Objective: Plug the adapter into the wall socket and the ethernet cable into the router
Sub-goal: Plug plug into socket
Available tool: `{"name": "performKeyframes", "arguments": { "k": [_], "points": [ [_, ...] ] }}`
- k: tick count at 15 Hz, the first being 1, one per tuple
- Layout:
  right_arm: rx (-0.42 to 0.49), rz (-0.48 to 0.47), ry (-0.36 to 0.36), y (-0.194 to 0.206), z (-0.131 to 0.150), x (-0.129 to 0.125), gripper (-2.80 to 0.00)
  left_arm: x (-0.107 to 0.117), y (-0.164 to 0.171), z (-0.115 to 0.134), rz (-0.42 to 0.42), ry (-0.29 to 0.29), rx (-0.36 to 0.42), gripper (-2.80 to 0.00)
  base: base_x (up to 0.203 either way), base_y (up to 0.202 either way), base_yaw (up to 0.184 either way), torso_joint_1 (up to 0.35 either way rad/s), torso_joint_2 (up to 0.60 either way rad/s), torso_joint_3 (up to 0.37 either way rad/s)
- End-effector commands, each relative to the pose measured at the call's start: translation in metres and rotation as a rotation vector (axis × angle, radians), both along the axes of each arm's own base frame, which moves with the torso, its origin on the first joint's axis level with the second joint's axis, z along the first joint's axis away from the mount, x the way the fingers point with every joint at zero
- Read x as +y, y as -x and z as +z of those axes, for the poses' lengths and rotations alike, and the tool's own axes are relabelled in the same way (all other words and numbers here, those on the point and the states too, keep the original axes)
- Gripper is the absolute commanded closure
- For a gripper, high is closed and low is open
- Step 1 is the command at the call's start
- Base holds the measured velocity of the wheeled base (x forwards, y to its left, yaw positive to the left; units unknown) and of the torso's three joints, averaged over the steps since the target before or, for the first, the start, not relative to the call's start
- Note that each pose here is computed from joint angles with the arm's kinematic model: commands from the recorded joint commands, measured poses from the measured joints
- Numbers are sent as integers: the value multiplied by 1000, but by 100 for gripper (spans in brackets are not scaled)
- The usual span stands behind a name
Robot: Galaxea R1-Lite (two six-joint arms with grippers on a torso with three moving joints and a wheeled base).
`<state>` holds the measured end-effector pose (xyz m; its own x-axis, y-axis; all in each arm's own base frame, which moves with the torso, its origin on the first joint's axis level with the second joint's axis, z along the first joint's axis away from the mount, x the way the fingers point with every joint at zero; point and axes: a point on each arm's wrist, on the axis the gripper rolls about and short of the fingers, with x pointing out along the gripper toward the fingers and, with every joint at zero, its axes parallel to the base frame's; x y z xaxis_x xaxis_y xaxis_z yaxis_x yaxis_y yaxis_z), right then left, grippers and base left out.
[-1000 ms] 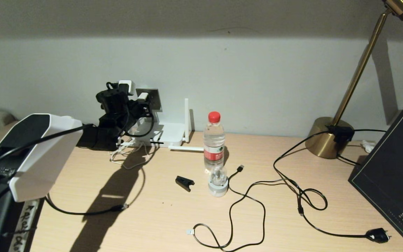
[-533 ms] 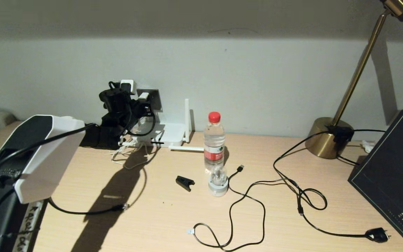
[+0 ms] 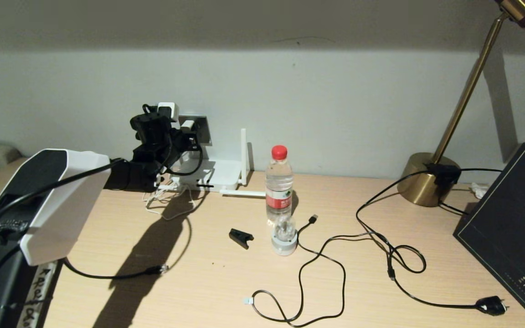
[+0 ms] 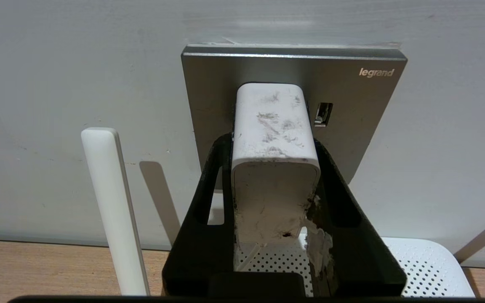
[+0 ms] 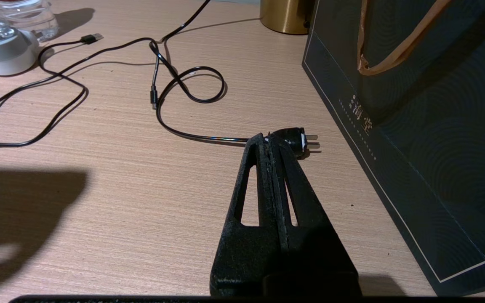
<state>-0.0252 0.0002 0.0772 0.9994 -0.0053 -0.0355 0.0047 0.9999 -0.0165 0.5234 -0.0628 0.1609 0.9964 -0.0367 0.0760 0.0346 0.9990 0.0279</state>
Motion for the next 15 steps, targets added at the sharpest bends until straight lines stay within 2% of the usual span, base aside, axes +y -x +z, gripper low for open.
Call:
{"name": "performKeyframes", "arguments": {
  "k": [1,9,15],
  "points": [
    [1,1,0,0,0,0,0,0,0,2,2,1,-10,0,0,0,0,0,0,0],
    [0,1,0,0,0,0,0,0,-2,-6,1,-1,4,0,0,0,0,0,0,0],
    [0,1,0,0,0,0,0,1,0,-1,2,0,-4,0,0,0,0,0,0,0]
  ]
}}
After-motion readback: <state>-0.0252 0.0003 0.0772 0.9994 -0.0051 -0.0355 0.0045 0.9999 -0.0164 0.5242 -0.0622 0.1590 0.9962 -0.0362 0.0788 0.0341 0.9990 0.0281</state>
